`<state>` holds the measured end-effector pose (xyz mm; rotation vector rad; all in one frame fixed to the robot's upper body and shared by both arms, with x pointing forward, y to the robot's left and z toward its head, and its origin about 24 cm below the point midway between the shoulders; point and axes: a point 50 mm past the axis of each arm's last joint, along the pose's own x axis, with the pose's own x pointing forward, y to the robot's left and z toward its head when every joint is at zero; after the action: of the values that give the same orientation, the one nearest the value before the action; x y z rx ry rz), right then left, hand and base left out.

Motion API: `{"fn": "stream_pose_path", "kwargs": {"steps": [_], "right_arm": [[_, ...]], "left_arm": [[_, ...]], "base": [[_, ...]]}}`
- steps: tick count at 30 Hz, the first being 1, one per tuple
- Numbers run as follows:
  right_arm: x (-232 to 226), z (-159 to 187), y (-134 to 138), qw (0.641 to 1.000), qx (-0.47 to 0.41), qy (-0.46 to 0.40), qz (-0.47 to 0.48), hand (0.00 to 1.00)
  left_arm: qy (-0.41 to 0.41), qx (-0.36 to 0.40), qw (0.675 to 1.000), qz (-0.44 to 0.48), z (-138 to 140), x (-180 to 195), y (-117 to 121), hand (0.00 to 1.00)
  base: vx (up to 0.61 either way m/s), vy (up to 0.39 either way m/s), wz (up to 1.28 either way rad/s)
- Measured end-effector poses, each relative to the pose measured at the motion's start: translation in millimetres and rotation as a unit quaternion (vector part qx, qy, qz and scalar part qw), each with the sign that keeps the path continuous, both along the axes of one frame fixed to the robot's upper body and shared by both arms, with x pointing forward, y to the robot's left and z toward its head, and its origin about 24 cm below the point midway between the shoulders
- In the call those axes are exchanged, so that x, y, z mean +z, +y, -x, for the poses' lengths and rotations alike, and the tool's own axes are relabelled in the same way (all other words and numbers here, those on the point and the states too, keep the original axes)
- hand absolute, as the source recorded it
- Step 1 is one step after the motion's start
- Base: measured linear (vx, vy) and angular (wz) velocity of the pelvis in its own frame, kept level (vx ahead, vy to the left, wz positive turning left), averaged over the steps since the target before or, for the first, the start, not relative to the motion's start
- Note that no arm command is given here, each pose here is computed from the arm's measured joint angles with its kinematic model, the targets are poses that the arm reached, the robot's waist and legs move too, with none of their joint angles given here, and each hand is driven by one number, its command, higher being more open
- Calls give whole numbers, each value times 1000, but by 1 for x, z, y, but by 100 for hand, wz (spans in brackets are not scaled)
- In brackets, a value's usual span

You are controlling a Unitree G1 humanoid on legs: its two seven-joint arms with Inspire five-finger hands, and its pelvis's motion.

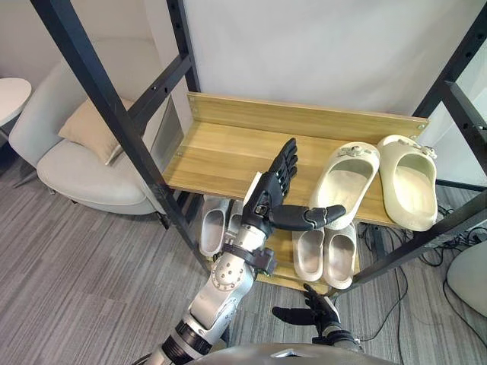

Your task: Organize the slippers on the shoe rack

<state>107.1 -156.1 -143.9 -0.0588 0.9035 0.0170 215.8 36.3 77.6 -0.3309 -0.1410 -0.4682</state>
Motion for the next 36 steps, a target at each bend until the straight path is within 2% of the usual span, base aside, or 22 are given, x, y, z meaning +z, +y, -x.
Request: {"fn": "stream_pose_path", "kwargs": {"steps": [18,28,34,36], "right_arm": [[0,0,4,1000,20,2,-2,100],[0,0,1,1000,23,2,4,100],[0,2,-2,1000,22,3,9,100],[0,2,-3,1000,18,3,9,100]], "left_arm": [[41,-29,998,32,17,-10,2,100],[54,-77,995,37,28,-12,-17,100],[56,-143,988,24,39,-10,-40,100],[59,-132,989,26,38,-10,-40,100]], "base": [[-1,0,0],[0,0,0],[-1,0,-6],[-14,3,-12]]}}
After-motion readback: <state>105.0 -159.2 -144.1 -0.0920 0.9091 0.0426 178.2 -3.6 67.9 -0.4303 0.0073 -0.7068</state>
